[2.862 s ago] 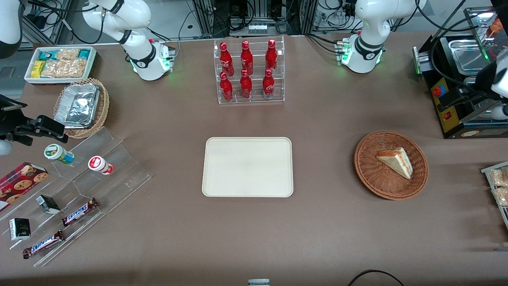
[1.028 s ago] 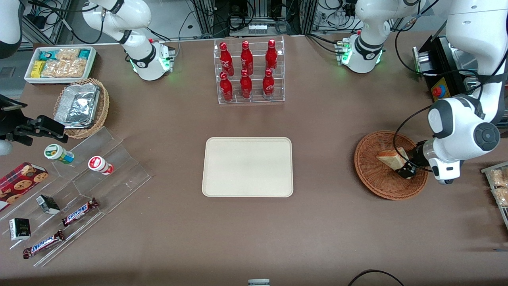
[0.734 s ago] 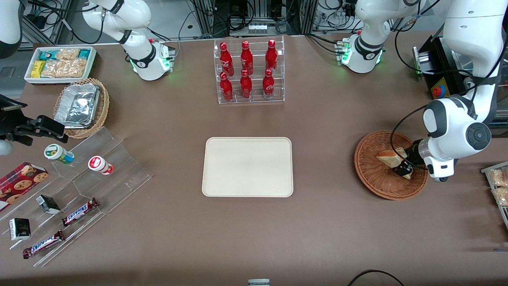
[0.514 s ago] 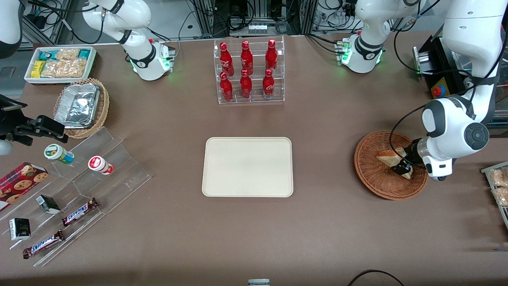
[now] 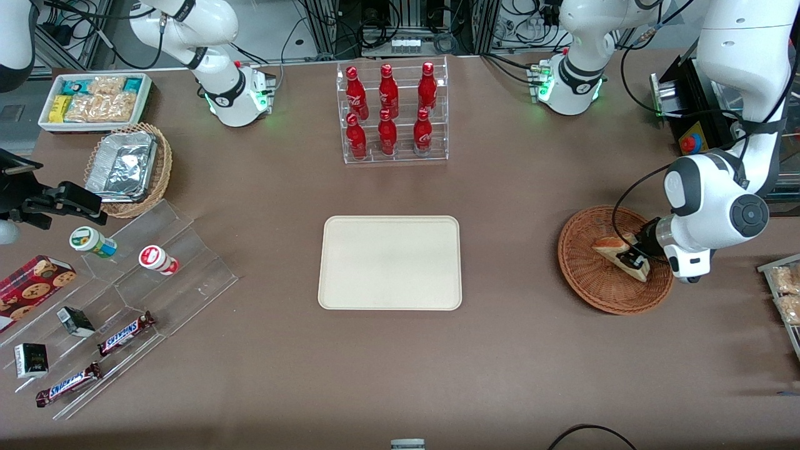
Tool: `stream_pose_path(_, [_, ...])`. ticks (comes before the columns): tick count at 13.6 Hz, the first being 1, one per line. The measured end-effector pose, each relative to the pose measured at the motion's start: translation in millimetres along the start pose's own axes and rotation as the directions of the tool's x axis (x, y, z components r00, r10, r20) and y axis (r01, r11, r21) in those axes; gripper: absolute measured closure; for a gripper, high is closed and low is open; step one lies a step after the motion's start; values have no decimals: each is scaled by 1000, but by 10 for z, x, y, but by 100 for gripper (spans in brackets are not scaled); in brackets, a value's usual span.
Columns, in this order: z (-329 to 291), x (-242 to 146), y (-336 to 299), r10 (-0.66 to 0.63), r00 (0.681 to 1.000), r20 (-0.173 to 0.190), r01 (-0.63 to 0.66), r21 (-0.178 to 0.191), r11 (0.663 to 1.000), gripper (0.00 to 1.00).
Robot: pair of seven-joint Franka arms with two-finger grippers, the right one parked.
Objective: Place sandwich from basket to tray
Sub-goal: 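Lower the open left gripper around the wrapped sandwich in the basket, then close the left gripper on the sandwich and lift it, then carry the held sandwich over to the cream tray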
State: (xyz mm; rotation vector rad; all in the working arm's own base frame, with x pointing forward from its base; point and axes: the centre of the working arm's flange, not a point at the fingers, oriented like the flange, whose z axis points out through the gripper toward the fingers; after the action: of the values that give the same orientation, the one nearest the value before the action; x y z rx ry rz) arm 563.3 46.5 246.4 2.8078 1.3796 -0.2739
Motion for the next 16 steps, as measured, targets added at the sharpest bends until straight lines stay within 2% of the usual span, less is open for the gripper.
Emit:
stream_pose_path(2, [-17, -9, -5, 0, 1000, 11, -1, 11, 1000, 74])
stream_pose_path(3, [-66, -12, -3, 2, 1000, 17, -2, 17, 1000, 78])
stream_pose_path(5, [-314, -30, 2, 23, 1000, 21, -24, 31, 999, 78])
stream_pose_path(7, [-791, -102, -1, 78, 997, 21, -80, 70, 994, 77])
stream_pose_path(9, [-1384, -298, 73, 135, 991, -3, -134, 94, 987, 77])
stream_pose_path(12, [-2072, -942, 401, 250, 967, -53, -245, 86, 966, 77])
stream_pose_path(16, [-2329, -2006, 995, 433, 896, -101, -426, 81, 901, 75])
